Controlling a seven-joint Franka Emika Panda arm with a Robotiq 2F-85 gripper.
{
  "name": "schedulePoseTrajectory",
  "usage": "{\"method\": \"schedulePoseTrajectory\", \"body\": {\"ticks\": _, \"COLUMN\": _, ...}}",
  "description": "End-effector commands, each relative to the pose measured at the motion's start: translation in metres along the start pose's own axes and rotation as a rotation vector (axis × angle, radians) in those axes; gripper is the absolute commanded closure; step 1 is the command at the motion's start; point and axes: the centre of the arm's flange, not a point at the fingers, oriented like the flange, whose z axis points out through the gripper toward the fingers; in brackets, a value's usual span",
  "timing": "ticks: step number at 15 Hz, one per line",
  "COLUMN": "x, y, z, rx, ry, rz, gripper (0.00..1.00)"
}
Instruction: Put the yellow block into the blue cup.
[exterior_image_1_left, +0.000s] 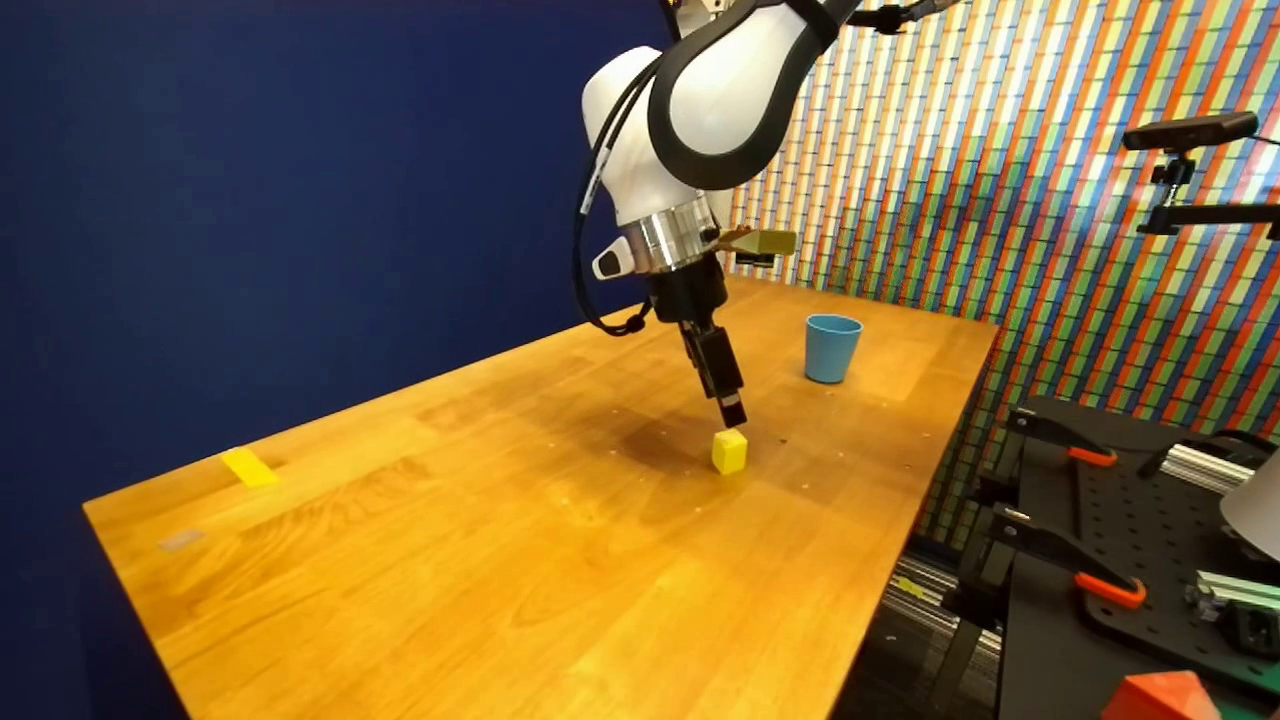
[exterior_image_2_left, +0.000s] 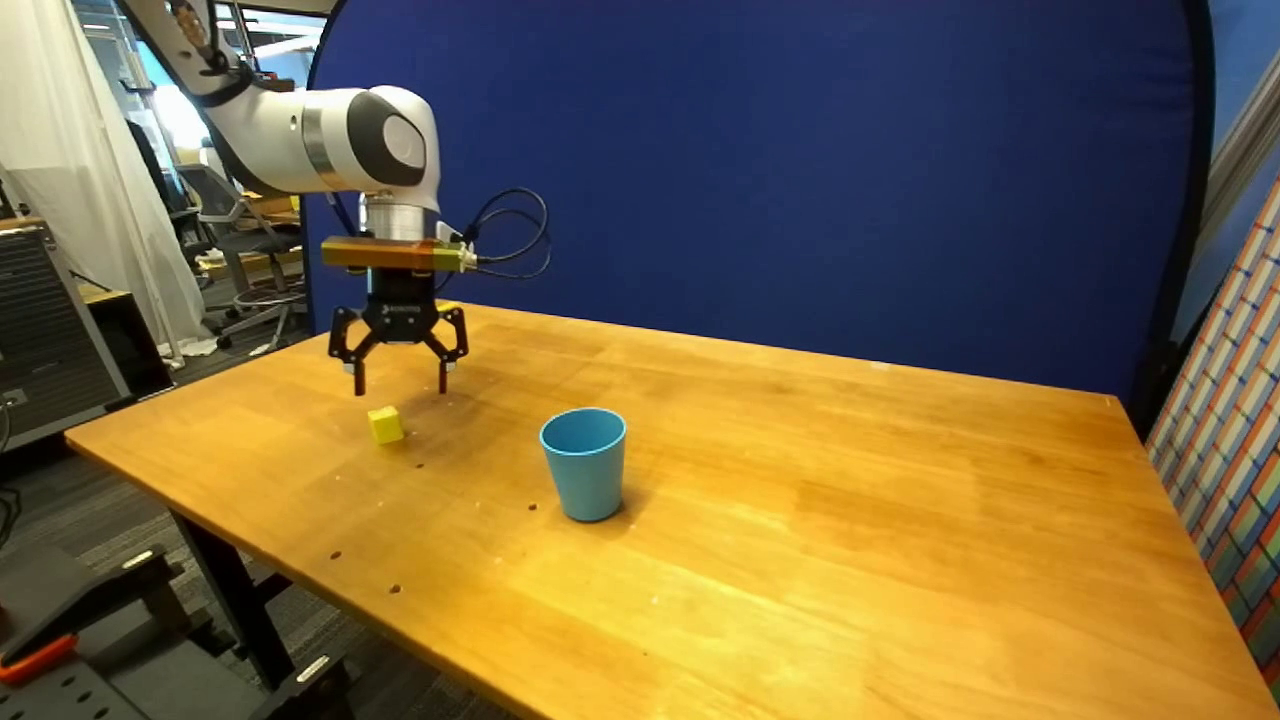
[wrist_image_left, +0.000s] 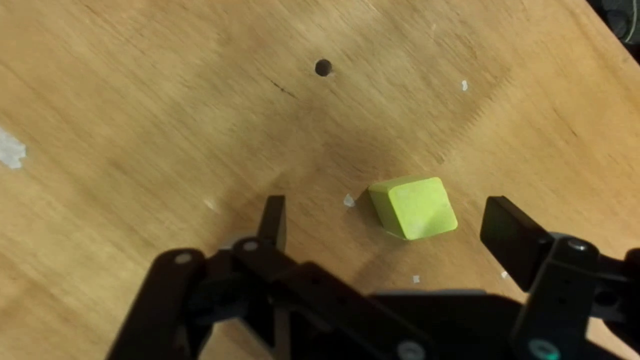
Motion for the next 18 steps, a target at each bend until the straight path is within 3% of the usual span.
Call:
{"method": "schedulePoseTrajectory", "body": {"ticks": 1, "x": 0.011, "y": -0.013, "z": 0.005, "rx": -0.016, "ry": 0.004, "rz": -0.013, "gripper": 0.00}}
{"method": "schedulePoseTrajectory", "body": {"ticks": 7, "x": 0.021, "y": -0.026, "z": 0.025, "rx": -0.031, "ry": -0.024, "rz": -0.007, "gripper": 0.00}}
{"method": "schedulePoseTrajectory", "body": {"ticks": 8, "x": 0.022, "y": -0.027, "z": 0.027, "rx": -0.036, "ry": -0.029, "rz": -0.009, "gripper": 0.25}}
{"method": "schedulePoseTrajectory", "body": {"ticks": 10, "x": 0.022, "y": -0.027, "z": 0.029, "rx": -0.041, "ry": -0.028, "rz": -0.003, "gripper": 0.32}}
{"method": "schedulePoseTrajectory", "body": {"ticks": 17, "x": 0.006, "y": -0.004, "z": 0.014, "rx": -0.016, "ry": -0.007, "rz": 0.054, "gripper": 0.89}}
{"method": "schedulePoseTrajectory", "body": {"ticks": 18, "x": -0.004, "y": 0.006, "z": 0.003, "rx": -0.026, "ry": 0.016, "rz": 0.095, "gripper": 0.90}}
